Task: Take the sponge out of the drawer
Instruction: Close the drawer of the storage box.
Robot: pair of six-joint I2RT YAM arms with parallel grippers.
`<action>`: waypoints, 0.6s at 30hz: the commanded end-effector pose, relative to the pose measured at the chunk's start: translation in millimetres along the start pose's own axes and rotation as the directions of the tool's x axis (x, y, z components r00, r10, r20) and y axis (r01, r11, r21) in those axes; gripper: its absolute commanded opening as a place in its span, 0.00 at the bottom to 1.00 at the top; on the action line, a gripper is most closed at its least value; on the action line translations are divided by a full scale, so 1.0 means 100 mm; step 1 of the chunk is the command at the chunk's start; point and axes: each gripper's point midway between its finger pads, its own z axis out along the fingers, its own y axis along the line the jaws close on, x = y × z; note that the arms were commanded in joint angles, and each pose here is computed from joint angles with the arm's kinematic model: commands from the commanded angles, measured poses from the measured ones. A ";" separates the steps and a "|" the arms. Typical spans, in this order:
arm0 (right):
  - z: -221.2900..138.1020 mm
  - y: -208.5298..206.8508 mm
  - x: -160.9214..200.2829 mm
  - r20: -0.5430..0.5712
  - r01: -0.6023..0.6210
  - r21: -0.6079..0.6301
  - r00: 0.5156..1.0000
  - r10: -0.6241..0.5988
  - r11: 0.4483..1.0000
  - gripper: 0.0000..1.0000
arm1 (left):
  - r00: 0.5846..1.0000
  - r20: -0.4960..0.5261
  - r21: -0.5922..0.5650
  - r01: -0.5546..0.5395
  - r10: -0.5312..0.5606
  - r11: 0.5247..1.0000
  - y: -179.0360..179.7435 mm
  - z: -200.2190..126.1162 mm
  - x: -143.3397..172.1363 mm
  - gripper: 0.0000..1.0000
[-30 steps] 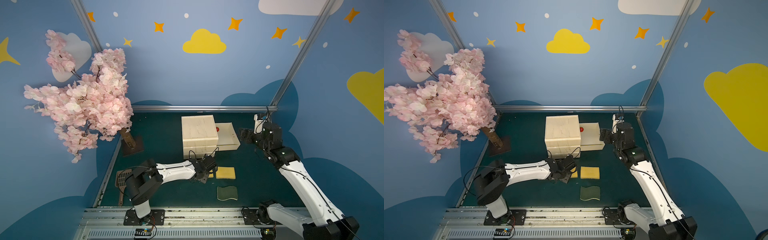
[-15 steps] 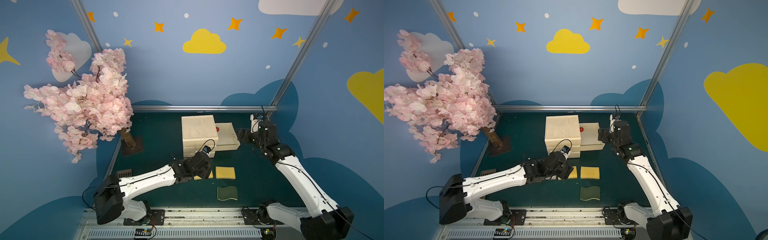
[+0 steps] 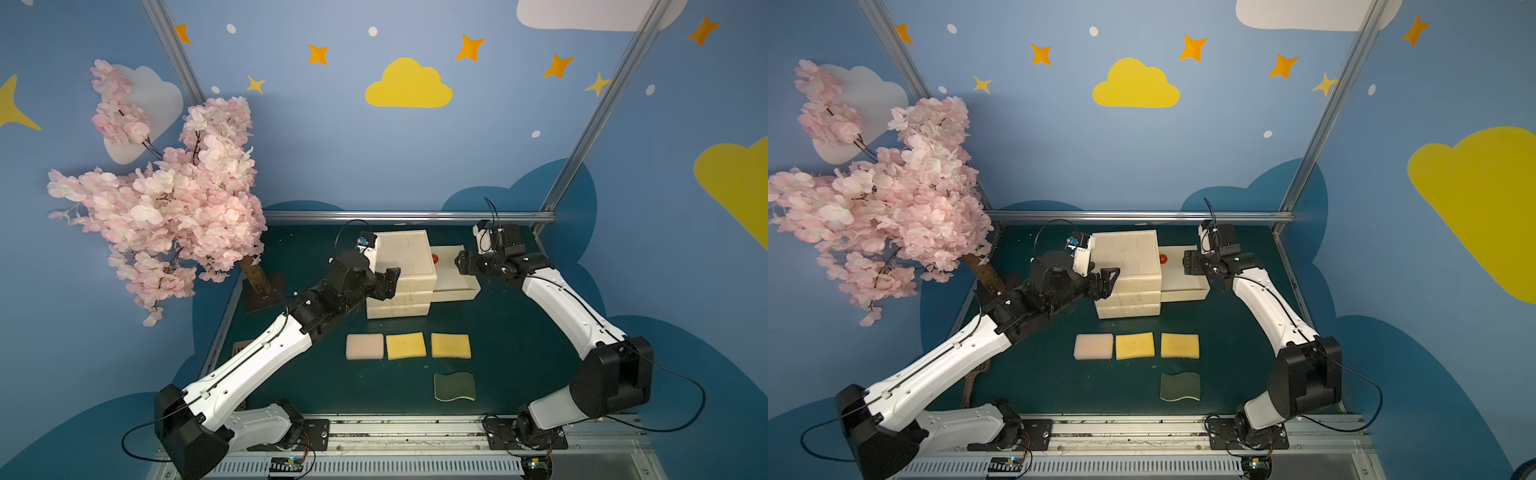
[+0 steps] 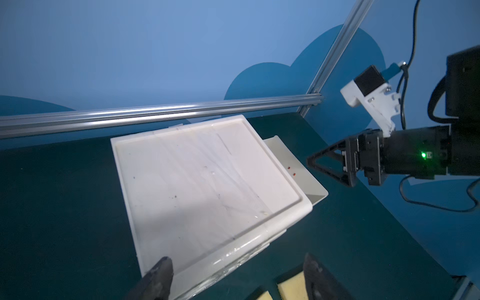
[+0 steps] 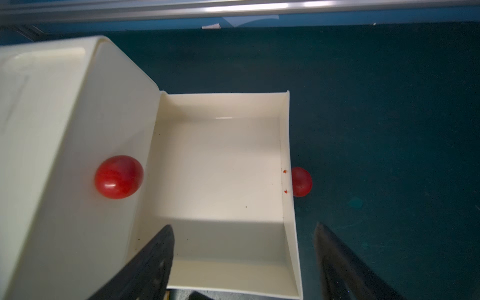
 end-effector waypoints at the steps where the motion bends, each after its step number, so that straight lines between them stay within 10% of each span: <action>1: -0.04 -0.12 -0.03 -0.023 -0.012 0.017 1.000 0.012 1.000 0.83 | 0.998 -0.016 0.042 0.065 -0.065 0.997 0.07 0.10 -0.05 0.81; 18: 0.07 -1.02 0.30 -0.117 -0.328 0.140 0.931 0.345 0.934 0.83 | 0.980 -0.114 0.195 0.184 -0.164 0.963 0.19 0.45 0.01 0.86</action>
